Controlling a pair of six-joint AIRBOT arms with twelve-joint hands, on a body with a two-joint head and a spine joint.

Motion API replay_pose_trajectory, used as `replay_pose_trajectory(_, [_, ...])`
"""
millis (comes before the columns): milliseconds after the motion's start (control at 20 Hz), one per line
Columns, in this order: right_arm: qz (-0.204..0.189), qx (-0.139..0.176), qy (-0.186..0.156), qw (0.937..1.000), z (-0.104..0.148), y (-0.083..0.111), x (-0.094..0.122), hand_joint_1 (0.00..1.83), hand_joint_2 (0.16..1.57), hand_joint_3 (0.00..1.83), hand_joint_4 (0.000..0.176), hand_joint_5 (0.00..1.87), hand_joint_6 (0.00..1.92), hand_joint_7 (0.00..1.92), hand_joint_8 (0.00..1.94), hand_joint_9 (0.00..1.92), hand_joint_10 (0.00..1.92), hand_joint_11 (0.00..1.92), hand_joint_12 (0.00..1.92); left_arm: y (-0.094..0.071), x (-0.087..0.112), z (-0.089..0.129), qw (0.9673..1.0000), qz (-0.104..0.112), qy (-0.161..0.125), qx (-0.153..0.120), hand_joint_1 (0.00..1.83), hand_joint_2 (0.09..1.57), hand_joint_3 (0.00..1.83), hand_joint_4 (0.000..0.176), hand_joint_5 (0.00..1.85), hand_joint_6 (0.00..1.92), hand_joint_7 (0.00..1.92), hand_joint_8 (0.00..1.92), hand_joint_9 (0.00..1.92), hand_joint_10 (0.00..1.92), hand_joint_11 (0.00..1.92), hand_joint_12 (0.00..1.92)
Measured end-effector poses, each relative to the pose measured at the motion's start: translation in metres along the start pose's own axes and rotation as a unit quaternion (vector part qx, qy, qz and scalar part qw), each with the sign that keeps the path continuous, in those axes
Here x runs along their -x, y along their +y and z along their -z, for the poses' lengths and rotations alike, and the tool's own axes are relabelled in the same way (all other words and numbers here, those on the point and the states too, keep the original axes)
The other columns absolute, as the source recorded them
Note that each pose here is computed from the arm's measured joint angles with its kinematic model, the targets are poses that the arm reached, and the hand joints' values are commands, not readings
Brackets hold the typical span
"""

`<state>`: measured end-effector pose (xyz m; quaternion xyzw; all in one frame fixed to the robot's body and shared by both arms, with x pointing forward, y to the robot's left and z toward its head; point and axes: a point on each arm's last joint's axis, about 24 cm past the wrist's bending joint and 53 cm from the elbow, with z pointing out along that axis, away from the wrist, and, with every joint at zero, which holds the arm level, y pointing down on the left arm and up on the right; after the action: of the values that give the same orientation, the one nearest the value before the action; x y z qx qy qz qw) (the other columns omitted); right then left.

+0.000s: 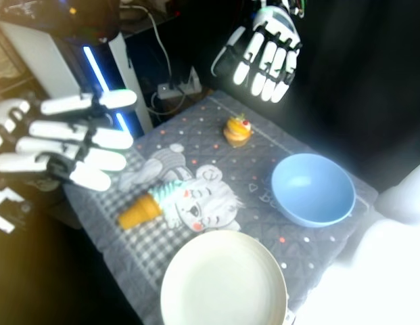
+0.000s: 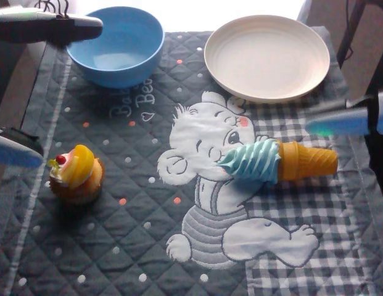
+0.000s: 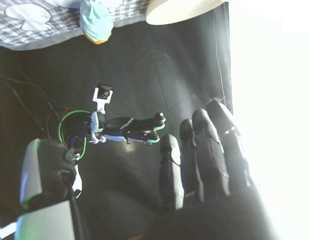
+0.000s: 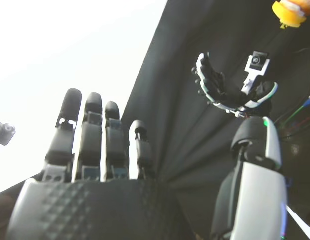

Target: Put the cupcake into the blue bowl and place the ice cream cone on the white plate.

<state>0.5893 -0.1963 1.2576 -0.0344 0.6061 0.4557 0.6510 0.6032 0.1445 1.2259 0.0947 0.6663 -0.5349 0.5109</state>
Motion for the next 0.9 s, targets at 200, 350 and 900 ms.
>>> replay_pose_trajectory(200, [-0.002, -0.002, 0.002, 1.0000, 0.000, -0.001, -0.001, 0.81, 0.70, 0.00, 0.012, 0.05, 0.00, 0.20, 0.01, 0.17, 0.01, 0.00, 0.43, 0.000, -0.002, 0.000, 1.0000, 0.005, 0.005, -0.001, 0.00, 0.85, 0.03, 0.000, 0.31, 0.00, 0.41, 0.00, 0.49, 0.01, 0.15, 1.03])
replay_pose_trajectory(350, [-0.004, -0.014, 0.020, 0.9997, 0.000, -0.008, -0.008, 0.81, 0.67, 0.00, 0.000, 0.05, 0.00, 0.18, 0.00, 0.20, 0.01, 0.00, 0.47, 0.005, -0.012, 0.000, 0.9994, 0.004, 0.033, 0.009, 0.00, 0.86, 0.02, 0.000, 0.27, 0.00, 0.34, 0.00, 0.43, 0.00, 0.04, 1.04])
replay_pose_trajectory(900, [0.006, -0.045, 0.129, 0.9906, -0.007, -0.031, -0.057, 0.66, 0.65, 0.00, 0.038, 0.04, 0.01, 0.19, 0.01, 0.17, 0.01, 0.04, 0.38, 0.024, -0.054, -0.011, 0.9880, 0.003, 0.146, 0.052, 0.75, 0.75, 0.00, 0.000, 0.13, 0.00, 0.36, 0.00, 0.41, 0.00, 0.15, 0.60])
